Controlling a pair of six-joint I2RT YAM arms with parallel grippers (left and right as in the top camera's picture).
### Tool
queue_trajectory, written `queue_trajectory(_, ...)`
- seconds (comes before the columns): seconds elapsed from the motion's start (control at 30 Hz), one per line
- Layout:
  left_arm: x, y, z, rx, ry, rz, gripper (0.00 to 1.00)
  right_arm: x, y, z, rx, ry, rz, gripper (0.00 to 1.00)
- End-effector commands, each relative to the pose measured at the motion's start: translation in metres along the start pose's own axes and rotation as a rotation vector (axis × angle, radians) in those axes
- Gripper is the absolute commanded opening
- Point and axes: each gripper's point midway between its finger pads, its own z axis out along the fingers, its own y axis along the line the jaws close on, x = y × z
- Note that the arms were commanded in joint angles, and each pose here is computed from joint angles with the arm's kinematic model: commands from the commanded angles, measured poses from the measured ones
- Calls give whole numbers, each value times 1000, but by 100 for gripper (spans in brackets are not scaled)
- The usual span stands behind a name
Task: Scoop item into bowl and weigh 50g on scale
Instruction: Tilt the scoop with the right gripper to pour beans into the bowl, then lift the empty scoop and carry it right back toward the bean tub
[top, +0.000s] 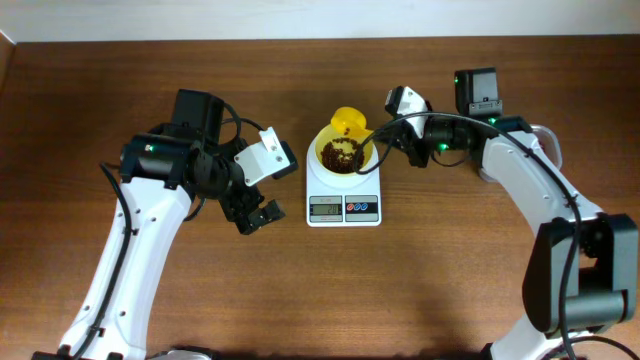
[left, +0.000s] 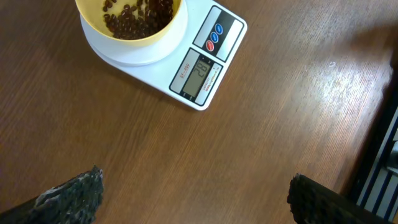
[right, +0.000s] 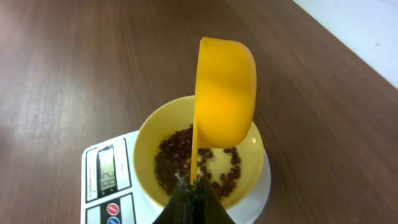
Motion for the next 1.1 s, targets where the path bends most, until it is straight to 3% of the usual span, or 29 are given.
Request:
queue_trajectory(0.0, 1, -1, 1, 10, -3, 8, 99, -15, -5, -10, 61, 9, -37, 4)
queue_trajectory(0.07, 1, -1, 1, 10, -3, 8, 99, -26, 1, -15, 44, -24, -31, 4)
queue_trajectory(0.13, 1, -1, 1, 11, -4, 8, 99, -12, -20, -14, 143, 58, -112, 4)
queue_trajectory(0.2, 1, -1, 1, 10, -4, 8, 99, -36, 1, -18, 51, -49, -61, 4)
queue_trajectory(0.27, 1, -1, 1, 10, -4, 8, 99, -20, -14, -16, 124, 31, -106, 4)
queue_trajectory(0.37, 1, -1, 1, 10, -3, 8, 99, -44, 18, -21, -26, -97, -35, 4)
queue_trajectory(0.43, 1, -1, 1, 10, -3, 8, 99, -25, -5, -19, 93, 8, -24, 4)
queue_trajectory(0.47, 1, -1, 1, 10, -4, 8, 99, -31, -2, -19, 78, -19, 5, 4)
queue_trajectory(0.53, 1, -1, 1, 10, -4, 8, 99, -49, 4, -21, 25, -102, 118, 4)
queue_trajectory(0.73, 1, -1, 1, 10, -4, 8, 99, -117, 2, -63, -83, -321, 733, 4)
queue_trajectory(0.83, 1, -1, 1, 10, -4, 8, 99, -141, 16, -90, -273, -369, 885, 4)
queue_trajectory(1.07, 1, -1, 1, 10, -4, 8, 99, -138, 21, -143, -457, -342, 1046, 4)
